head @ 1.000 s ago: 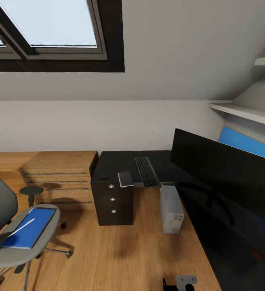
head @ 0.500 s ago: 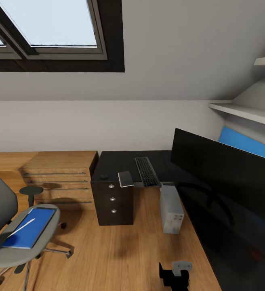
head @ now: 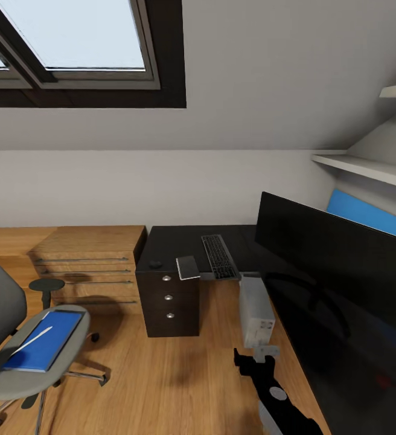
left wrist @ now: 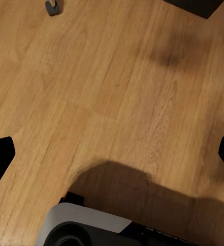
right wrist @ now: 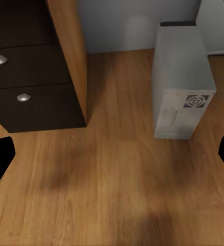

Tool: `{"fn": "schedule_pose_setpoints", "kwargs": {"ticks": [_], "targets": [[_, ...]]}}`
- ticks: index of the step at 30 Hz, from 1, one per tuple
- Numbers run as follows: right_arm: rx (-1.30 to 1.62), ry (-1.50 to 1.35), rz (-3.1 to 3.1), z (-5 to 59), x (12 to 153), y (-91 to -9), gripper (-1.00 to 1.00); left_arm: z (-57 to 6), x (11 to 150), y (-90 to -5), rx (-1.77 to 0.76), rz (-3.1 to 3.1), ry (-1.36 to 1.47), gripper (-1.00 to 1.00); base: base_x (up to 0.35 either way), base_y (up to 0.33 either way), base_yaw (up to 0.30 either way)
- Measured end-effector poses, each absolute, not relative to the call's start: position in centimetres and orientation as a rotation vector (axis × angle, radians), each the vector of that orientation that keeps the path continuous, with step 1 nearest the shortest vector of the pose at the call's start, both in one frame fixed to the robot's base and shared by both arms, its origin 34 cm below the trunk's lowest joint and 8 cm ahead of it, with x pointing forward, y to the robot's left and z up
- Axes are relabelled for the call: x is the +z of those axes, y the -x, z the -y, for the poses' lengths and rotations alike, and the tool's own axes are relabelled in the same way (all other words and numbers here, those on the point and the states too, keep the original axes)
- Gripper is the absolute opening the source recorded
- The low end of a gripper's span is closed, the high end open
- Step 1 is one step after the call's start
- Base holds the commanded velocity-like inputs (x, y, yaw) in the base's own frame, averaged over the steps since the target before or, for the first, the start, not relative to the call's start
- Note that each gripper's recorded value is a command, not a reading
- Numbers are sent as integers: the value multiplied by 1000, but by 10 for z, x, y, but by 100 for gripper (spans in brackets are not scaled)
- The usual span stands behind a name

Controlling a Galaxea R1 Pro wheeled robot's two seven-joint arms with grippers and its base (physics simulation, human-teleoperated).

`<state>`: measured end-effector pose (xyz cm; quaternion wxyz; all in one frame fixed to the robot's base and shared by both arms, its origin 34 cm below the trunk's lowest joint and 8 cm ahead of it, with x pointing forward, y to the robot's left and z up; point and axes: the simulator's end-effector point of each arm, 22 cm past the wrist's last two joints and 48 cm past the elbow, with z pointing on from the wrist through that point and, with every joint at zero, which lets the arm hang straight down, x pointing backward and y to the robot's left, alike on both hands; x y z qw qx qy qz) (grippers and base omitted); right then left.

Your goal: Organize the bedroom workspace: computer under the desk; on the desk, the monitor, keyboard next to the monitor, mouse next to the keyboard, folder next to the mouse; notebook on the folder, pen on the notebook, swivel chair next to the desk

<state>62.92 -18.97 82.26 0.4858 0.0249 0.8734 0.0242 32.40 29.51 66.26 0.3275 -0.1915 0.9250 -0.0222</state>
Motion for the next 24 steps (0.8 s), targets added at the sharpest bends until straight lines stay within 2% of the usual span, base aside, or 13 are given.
{"fn": "schedule_pose_setpoints", "kwargs": {"ticks": [8, 14, 18, 24], "targets": [[77, -173, -2141, 222, 880, -670, 100, -295, 663, -324, -58, -2422, 502, 100, 0, 0, 0], [57, -302, -2080, 276, 937, -692, 100, -295, 663, -324, -58, -2422, 502, 100, 0, 0, 0], [55, -319, -1995, 292, 984, -704, 100, -295, 663, -324, -59, -2422, 503, 100, -7, -26, 0], [46, -312, -1932, 302, 1020, -702, 100, -295, 662, -324, -58, -2422, 504, 100, -160, -73, 0]]}}
